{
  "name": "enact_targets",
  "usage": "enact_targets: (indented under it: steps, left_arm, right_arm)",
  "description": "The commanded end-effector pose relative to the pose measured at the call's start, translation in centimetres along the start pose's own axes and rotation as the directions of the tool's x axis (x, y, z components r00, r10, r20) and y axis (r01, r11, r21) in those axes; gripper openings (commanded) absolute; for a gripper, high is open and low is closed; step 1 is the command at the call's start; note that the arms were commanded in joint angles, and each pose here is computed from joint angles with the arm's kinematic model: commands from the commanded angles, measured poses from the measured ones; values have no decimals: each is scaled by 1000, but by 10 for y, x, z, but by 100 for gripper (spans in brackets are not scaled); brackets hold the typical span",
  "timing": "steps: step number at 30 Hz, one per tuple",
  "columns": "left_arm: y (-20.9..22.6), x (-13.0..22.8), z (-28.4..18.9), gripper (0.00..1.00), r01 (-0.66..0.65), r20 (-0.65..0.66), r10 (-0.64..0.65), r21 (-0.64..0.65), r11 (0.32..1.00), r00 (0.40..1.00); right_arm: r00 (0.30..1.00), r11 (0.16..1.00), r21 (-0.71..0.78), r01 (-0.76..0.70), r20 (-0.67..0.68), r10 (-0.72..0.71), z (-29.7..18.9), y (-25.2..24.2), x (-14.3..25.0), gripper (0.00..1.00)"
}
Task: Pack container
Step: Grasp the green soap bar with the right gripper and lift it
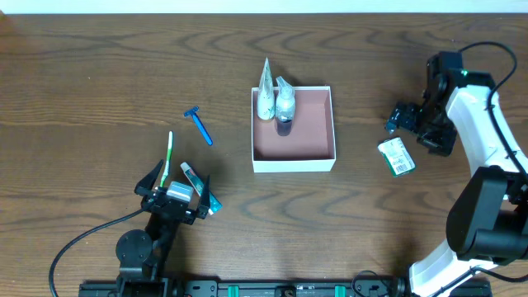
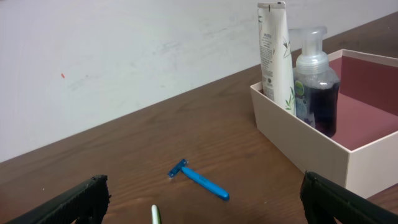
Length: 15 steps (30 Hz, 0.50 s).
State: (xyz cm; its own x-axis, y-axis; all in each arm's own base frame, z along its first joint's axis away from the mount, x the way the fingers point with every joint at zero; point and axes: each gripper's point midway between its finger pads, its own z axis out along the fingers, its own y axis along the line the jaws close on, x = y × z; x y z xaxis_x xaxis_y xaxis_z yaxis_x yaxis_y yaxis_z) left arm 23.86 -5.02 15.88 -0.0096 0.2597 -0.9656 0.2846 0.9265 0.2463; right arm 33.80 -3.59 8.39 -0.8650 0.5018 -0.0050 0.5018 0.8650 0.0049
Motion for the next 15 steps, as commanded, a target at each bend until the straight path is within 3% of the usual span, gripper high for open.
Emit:
enact_targets:
  steps: [1,7,11,15]
  left_arm:
    - [-5,15,1,98,21,-40,-20,22,1000,999]
    - [-5,15,1,98,21,-40,-20,22,1000,999]
    - [-5,15,1,98,21,-40,-20,22,1000,999]
    - [-5,15,1,98,21,-40,-20,22,1000,999]
  right_arm:
    - [999,999,21,-46,-13,46,-9,-7,3,99]
    - [992,993,54,-107,-63,111,2,-9,20,99]
    - [994,994,13,112,4,-112,16,1,6,99]
    - [944,949,1,315,99,-313,30,11,-12,99]
